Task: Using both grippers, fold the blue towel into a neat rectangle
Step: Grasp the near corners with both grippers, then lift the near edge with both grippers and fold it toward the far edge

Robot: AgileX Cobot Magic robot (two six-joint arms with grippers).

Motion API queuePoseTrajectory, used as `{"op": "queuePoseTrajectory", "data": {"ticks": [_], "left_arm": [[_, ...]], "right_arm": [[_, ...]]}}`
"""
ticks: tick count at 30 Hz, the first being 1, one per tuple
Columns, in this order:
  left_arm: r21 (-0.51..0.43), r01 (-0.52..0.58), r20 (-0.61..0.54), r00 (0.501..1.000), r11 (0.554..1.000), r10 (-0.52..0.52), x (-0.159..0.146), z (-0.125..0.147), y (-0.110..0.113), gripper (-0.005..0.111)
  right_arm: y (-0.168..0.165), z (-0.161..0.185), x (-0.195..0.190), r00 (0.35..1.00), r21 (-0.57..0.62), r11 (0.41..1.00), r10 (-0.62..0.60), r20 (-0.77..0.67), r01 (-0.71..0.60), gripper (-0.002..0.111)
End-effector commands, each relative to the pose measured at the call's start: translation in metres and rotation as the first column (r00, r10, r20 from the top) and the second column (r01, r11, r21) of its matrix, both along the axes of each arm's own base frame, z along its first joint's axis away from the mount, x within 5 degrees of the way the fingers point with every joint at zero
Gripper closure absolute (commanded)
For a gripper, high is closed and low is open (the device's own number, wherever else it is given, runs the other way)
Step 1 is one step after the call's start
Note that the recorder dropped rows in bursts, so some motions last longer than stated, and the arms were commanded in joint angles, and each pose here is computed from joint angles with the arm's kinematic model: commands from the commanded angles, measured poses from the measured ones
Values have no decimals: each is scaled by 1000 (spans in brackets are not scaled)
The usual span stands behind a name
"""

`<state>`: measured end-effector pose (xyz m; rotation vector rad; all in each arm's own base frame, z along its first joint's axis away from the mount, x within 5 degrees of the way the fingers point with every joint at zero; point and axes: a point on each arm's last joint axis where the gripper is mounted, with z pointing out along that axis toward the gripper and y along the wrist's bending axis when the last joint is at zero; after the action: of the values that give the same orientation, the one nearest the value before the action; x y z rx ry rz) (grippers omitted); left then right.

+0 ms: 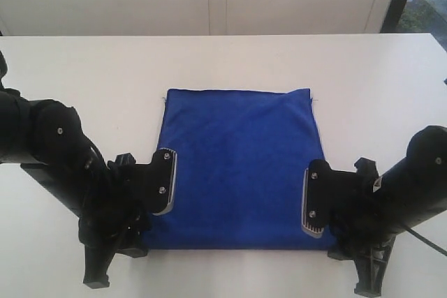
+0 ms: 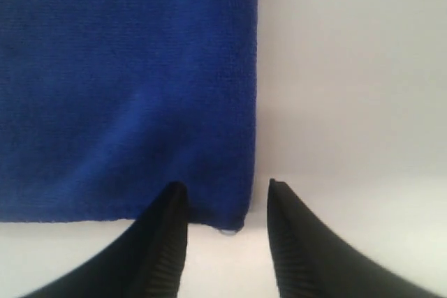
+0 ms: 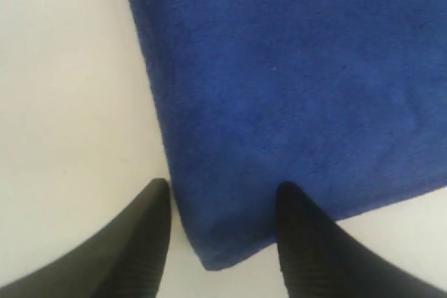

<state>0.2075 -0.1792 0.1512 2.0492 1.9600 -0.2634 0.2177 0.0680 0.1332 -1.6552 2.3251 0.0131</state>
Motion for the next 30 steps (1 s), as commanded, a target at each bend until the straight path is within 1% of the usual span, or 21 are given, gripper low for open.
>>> {"op": "queuePoseTrajectory", "data": {"ticks": [1, 5, 7, 11, 15, 18, 21, 22, 23, 25, 28, 30], "left_arm": [[0, -5, -29, 1000, 1000, 5, -3, -3, -1, 63], [0, -5, -29, 1000, 1000, 5, -3, -3, -1, 64], [0, -5, -29, 1000, 1000, 5, -3, -3, -1, 69], [-1, -8, -26, 1000, 1000, 8, -3, -3, -1, 86], [5, -1, -46, 999, 1000, 1, -5, -3, 0, 106], [7, -8, -56, 998, 1000, 9, -5, -3, 0, 107], [5, -68, -81, 994, 998, 68, -6, -1, 0, 107], [5, -80, -90, 993, 997, 80, -7, 0, 1, 107], [7, -104, -117, 988, 995, 104, -10, 4, 2, 107], [20, -107, -172, 979, 994, 109, -17, 10, 4, 107], [51, -116, -296, 947, 992, 126, -32, 20, 8, 107], [51, -112, -334, 935, 992, 123, -38, 26, 9, 107]], "right_arm": [[0, -6, -1, 1000, -12, 1000, 15, -18, -15, 62], [0, -6, -1, 1000, -12, 1000, 15, -18, -15, 62], [0, -6, -1, 1000, -12, 1000, 15, -22, -16, 67], [0, -7, -3, 999, -11, 1000, 15, -40, -16, 82], [0, -7, -3, 999, -7, 1000, 6, -44, -7, 91], [0, -6, -3, 999, -6, 1000, 6, -42, -7, 97], [0, 6, -6, 1000, 7, 1000, 11, -12, -11, 105], [0, 10, -7, 1000, 11, 1000, 13, -5, -13, 106], [0, 18, -10, 1000, 22, 1000, 17, 8, -17, 107], [0, 29, -17, 1000, 44, 999, 15, 6, -15, 107], [-1, 41, -28, 999, 58, 998, 36, -26, -34, 107], [-1, 45, -34, 998, 71, 997, 40, -45, -36, 107]]}}
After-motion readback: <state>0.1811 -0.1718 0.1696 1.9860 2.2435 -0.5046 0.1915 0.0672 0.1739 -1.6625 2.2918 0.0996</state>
